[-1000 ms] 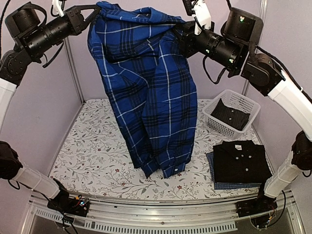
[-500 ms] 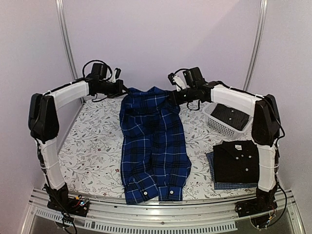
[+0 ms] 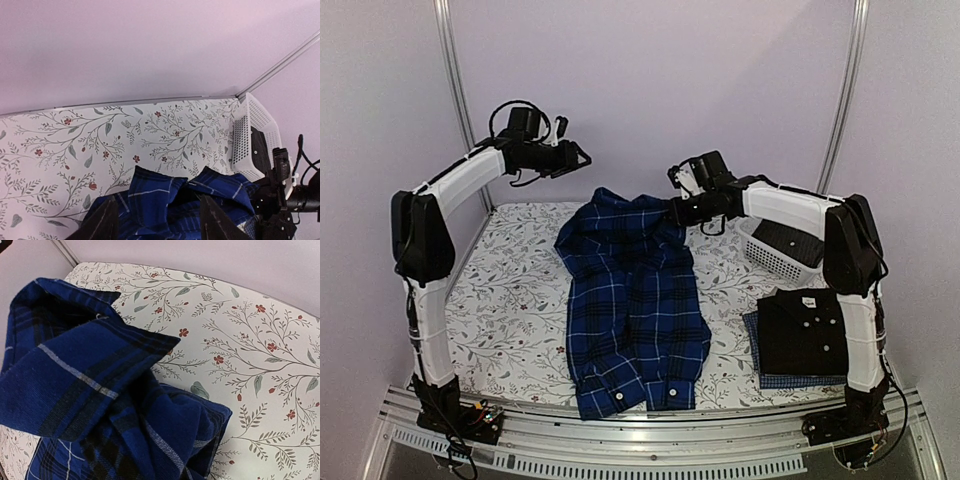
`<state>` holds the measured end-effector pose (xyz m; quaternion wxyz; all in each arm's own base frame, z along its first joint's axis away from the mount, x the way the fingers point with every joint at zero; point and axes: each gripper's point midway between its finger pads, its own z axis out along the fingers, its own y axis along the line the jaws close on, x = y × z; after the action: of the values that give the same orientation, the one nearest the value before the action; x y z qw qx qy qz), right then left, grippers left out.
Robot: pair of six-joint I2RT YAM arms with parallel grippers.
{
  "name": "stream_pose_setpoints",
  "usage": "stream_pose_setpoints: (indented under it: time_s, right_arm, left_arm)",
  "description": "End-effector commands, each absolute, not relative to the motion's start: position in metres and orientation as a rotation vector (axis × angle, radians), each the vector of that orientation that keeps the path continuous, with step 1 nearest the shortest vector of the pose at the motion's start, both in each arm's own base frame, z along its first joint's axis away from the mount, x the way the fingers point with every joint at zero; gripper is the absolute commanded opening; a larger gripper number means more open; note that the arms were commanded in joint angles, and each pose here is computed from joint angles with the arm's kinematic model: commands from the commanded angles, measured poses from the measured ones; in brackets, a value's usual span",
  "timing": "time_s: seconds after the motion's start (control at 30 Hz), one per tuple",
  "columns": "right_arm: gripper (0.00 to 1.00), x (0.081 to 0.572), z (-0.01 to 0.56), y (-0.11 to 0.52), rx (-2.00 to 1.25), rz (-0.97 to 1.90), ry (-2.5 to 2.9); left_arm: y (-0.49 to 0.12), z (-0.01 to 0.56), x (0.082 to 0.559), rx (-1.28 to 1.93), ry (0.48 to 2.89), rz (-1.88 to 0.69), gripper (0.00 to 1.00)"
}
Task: Fold and stack the long sleeve shirts
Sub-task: Flatten out the crumpled shirt at the center of the board.
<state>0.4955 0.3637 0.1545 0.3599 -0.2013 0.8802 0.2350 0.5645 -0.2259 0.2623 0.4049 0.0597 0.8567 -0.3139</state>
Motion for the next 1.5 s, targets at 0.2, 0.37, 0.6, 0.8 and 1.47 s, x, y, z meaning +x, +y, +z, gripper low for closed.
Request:
stream_pose_setpoints:
  time_s: [0.2,0.37,0.6,0.8,1.47]
  right_arm:
    - [0.0,0.56,0.137,0.314,-0.245,0.565,2.303]
    - [0.03,0.578,0.117,0.317,-0.281,0.54,2.305]
    - [0.45,0.586,0.113,0.319,-0.338,0.506,2.293]
    - [0.88,0.58,0.153,0.311,-0.334,0.452,2.256]
    - [0.99,0.468,0.199,0.331,-0.434,0.322,2.249]
  left_arm:
    - [-0.2,0.217,0.526,0.059,2.349,-0.776,0.7]
    - [-0.199,0.183,0.457,-0.004,2.406,-0.87,0.69]
    - [-0.207,0.146,0.363,-0.029,2.481,-0.927,0.67]
    - [-0.221,0.106,0.294,-0.051,2.586,-0.924,0.63]
    - [-0.237,0.046,0.186,-0.144,2.77,-0.918,0.46]
